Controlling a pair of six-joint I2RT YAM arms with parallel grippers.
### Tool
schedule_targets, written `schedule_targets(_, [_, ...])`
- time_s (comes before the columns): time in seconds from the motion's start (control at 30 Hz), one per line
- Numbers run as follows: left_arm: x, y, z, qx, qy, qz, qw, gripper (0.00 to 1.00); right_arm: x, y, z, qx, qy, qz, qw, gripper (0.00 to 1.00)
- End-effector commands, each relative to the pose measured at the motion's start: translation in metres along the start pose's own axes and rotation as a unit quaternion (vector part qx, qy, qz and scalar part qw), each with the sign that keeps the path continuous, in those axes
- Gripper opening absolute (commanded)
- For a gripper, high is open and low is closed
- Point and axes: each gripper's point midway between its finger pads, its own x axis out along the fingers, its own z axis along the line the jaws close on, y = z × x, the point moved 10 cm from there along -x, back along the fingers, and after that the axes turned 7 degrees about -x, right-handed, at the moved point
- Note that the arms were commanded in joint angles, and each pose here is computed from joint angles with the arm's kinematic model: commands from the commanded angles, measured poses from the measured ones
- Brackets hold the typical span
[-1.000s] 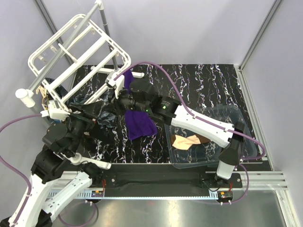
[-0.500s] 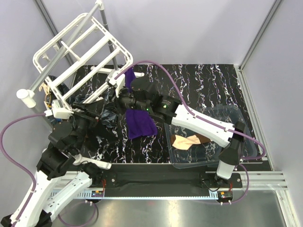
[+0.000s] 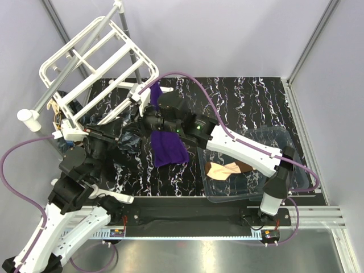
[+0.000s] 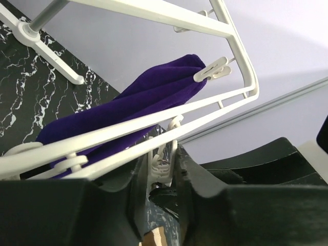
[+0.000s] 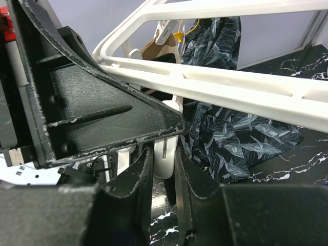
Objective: Clip the socks to the hanger
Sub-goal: Open the clamp at the hanger.
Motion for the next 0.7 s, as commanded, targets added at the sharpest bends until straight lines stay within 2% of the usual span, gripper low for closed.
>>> schedule_targets(0.0, [0.007, -0.007, -0.006, 0.002, 0.011, -0.045, 0.999, 0.19, -0.018, -0.019, 0.027, 0.004, -0.082, -0.007, 0.997, 0.00])
schedule_targets(0.03, [0.008, -0.007, -0.006, 0.000, 0.011, -0.044, 0.999, 0.08, -0.018, -0.019, 0.027, 0.004, -0.082, -0.007, 0.997, 0.00])
schedule_targets(0.07, [0.007, -0.007, -0.007, -0.001, 0.012, -0.043, 0.999, 0.04, -0.018, -0.018, 0.026, 0.006, -0.077, -0.005, 0.997, 0.06])
schedule_targets(0.1, [0.007, -0.006, -0.006, -0.001, 0.010, -0.040, 0.999, 0.00, -0.018, -0.018, 0.025, 0.006, -0.072, -0.004, 0.997, 0.19])
schedule_targets(0.13, [0.008, -0.006, -0.006, -0.003, 0.006, -0.038, 0.999, 0.00, -0.018, -0.018, 0.025, 0.007, -0.066, -0.001, 0.998, 0.30])
schedule_targets(0.17, [0.008, -0.006, -0.006, -0.002, -0.002, -0.034, 0.999, 0.00, -0.021, -0.019, 0.023, 0.006, -0.049, -0.002, 0.999, 0.47])
schedule_targets(0.27, [0.010, -0.005, -0.007, 0.001, -0.017, -0.026, 1.000, 0.00, -0.034, -0.020, 0.018, 0.003, 0.002, 0.000, 1.000, 0.63])
schedule_targets(0.37, [0.008, -0.005, -0.005, 0.000, -0.029, -0.023, 0.999, 0.00, -0.058, -0.016, 0.010, 0.009, 0.084, 0.008, 0.996, 0.75])
schedule_targets(0.43, [0.007, -0.006, -0.006, -0.001, -0.031, -0.023, 0.999, 0.00, -0.072, 0.000, 0.005, 0.016, 0.138, 0.037, 0.990, 0.81])
schedule_targets(0.5, [0.006, -0.007, -0.006, 0.001, -0.035, -0.023, 0.999, 0.00, -0.098, 0.002, -0.006, 0.027, 0.228, 0.041, 0.972, 0.87])
schedule_targets(0.63, [0.002, -0.010, -0.008, -0.001, -0.030, -0.021, 0.999, 0.00, -0.143, 0.053, -0.031, 0.047, 0.326, 0.148, 0.932, 0.88])
schedule_targets(0.67, [0.001, -0.010, -0.009, -0.002, -0.027, -0.019, 0.999, 0.00, -0.156, 0.059, -0.036, 0.072, 0.347, 0.154, 0.922, 0.88])
